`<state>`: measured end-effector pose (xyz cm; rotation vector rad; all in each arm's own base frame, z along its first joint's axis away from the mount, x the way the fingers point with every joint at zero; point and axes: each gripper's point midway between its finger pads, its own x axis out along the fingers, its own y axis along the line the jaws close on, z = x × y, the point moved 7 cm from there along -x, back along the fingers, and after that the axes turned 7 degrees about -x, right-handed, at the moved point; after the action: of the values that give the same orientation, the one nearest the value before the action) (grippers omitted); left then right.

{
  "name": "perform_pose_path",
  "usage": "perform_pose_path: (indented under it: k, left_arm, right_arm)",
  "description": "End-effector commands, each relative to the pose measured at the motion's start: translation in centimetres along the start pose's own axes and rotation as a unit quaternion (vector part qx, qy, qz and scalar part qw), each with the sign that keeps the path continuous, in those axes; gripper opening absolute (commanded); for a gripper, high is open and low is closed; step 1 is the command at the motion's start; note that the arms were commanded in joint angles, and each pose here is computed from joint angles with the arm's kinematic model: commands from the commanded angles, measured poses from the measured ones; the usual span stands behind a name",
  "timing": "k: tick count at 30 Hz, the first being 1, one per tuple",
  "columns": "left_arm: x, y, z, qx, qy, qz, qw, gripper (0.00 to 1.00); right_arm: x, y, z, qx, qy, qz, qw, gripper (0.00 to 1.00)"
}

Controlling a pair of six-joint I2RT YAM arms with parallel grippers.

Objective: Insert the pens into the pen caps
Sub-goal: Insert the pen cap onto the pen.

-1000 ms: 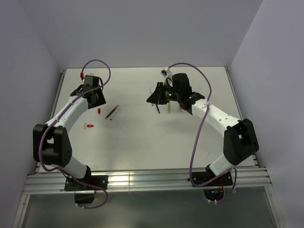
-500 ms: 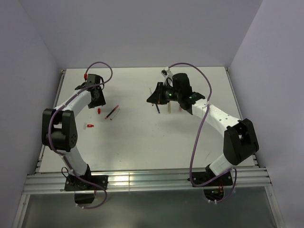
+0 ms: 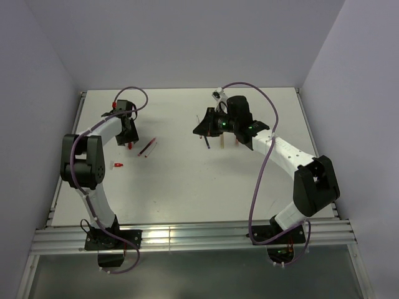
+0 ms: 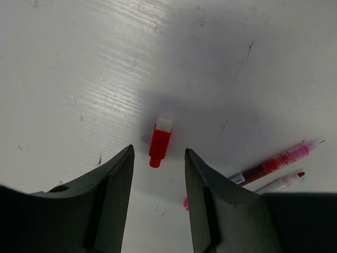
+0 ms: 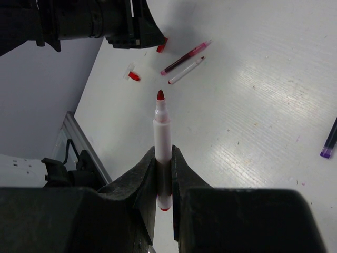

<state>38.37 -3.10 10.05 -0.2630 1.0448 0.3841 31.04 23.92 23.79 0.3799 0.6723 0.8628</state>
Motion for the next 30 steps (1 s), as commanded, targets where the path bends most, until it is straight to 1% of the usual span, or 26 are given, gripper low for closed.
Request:
perform_pose_path:
  k: [1, 10, 18, 21, 22, 24, 25, 27, 30]
  left_arm:
    - [-0.2, -0.8, 1.6, 0.0, -0.016, -0.02, 1.0, 0.48]
    - [1.6, -0.4, 1.0, -0.002, 0.007, -0.01, 1.0, 0.44]
    - [2.7, -0.3, 0.2, -0.004, 0.026, -0.004, 1.0, 0.36]
    - [2.9, -0.3, -0.2, -0.008, 0.034, -0.001, 0.999, 0.29]
    - [2.9, -0.3, -0.2, -0.012, 0.035, -0.001, 0.999, 0.24]
    - [2.9, -0.2, -0.3, -0.015, 0.039, 0.002, 0.999, 0.18]
    - [2.8, -0.2, -0.5, -0.017, 0.042, 0.003, 0.999, 0.09]
    - [2.7, -0.3, -0.3, -0.02, 0.041, 0.002, 0.999, 0.02]
    - [2.0, -0.4, 0.1, -0.026, 0.036, -0.001, 0.999, 0.0]
  right_arm:
    - [-0.9, 0.6, 1.1, -0.016, -0.027, 0.013, 0.999, 0.0]
    - [-0.8, 0.6, 1.0, -0.015, -0.026, 0.013, 0.999, 0.0]
    - [-0.8, 0.4, 1.1, -0.014, -0.027, 0.01, 0.999, 0.0]
    - [-0.7, 0.3, 1.1, -0.016, -0.026, 0.01, 0.999, 0.0]
    - [-0.7, 0.3, 1.1, -0.015, -0.025, 0.01, 1.0, 0.0]
    - [-0.6, 0.4, 1.1, -0.016, -0.025, 0.013, 0.999, 0.0]
    - [-0.6, 0.3, 1.0, -0.015, -0.023, 0.013, 1.0, 0.0]
    - [-0.6, 0.3, 1.1, -0.016, -0.024, 0.013, 1.0, 0.0]
    - [-0.5, 0.3, 1.0, -0.017, -0.023, 0.013, 1.0, 0.0]
